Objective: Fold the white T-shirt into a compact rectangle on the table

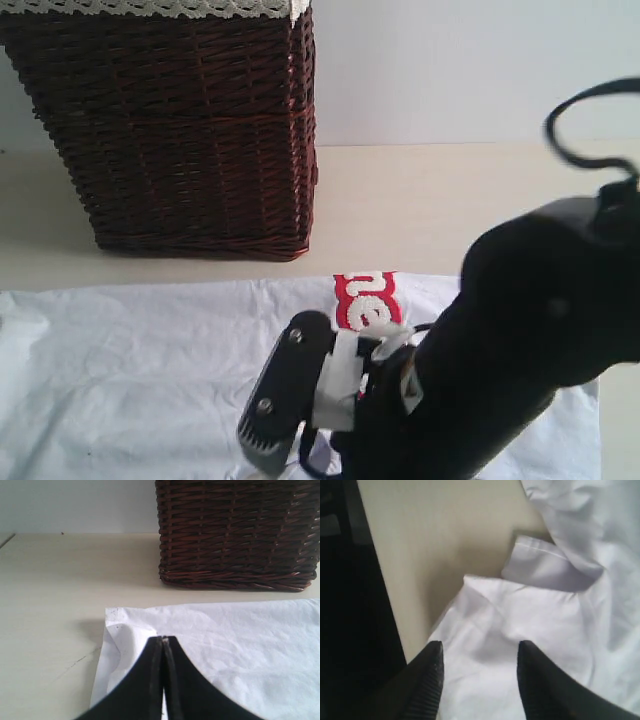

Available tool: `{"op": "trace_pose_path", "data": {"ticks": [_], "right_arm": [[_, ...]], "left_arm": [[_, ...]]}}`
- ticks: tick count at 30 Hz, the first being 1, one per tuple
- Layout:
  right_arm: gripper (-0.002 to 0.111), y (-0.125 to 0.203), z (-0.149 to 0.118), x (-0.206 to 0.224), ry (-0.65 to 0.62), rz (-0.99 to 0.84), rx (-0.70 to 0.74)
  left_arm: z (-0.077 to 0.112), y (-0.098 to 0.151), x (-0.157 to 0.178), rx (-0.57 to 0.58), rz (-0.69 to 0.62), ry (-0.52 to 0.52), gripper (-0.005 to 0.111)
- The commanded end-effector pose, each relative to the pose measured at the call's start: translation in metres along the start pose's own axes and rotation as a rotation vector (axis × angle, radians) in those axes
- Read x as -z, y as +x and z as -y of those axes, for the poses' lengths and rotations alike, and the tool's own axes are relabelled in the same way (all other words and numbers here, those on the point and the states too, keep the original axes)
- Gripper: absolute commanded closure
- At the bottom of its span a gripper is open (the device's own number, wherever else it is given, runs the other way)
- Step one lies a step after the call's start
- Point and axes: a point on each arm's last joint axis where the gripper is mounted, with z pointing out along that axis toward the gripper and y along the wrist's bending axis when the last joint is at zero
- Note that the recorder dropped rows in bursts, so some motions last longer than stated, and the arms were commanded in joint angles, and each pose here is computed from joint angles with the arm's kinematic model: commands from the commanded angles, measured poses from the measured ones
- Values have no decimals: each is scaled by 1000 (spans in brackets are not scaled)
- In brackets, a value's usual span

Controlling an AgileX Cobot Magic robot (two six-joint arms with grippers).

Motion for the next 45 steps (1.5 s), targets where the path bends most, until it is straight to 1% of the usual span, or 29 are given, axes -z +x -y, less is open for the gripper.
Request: {"op": "trace_pose_path", "data": {"ticks": [1,4,8,16,20,22,23,26,27,31,34,37,40,43,45], "right_arm": [[60,-4,-14,-33,-14,-78,32],[60,-5,-28,-50,-17,-110,76],[60,-10,-31,-64,49,-82,97],[60,1,-9,-74,279,-200,-64],[61,0,-8,-74,301,-179,-107],[67,0,-8,-74,301,-179,-107],[74,0,-8,-74,301,-179,-107],[101,1,-8,-73,303,-196,-107],[108,2,-8,-73,304,-207,-98],[108,-3,-7,-64,314,-275,-54],[108,-14,-6,-46,348,-318,-4],[108,-28,-2,-24,421,-315,38],[108,-44,5,-5,526,-289,105],[108,-53,14,4,647,-274,212],[108,-54,19,3,693,-287,259]], "left_arm": [[0,0,0,-1,9,-3,107],[0,0,0,-1,9,-3,107],[0,0,0,-1,9,-3,107],[0,0,0,-1,9,-3,107],[0,0,0,-1,9,-3,107],[0,0,0,-1,9,-3,107],[0,0,0,-1,9,-3,107],[0,0,0,-1,9,-3,107],[0,0,0,-1,9,-3,107],[0,0,0,-1,9,-3,107],[0,0,0,-1,9,-3,107],[0,0,0,-1,9,-3,107],[0,0,0,-1,9,-3,107],[0,0,0,-1,9,-3,107],[0,0,0,-1,9,-3,107]]}}
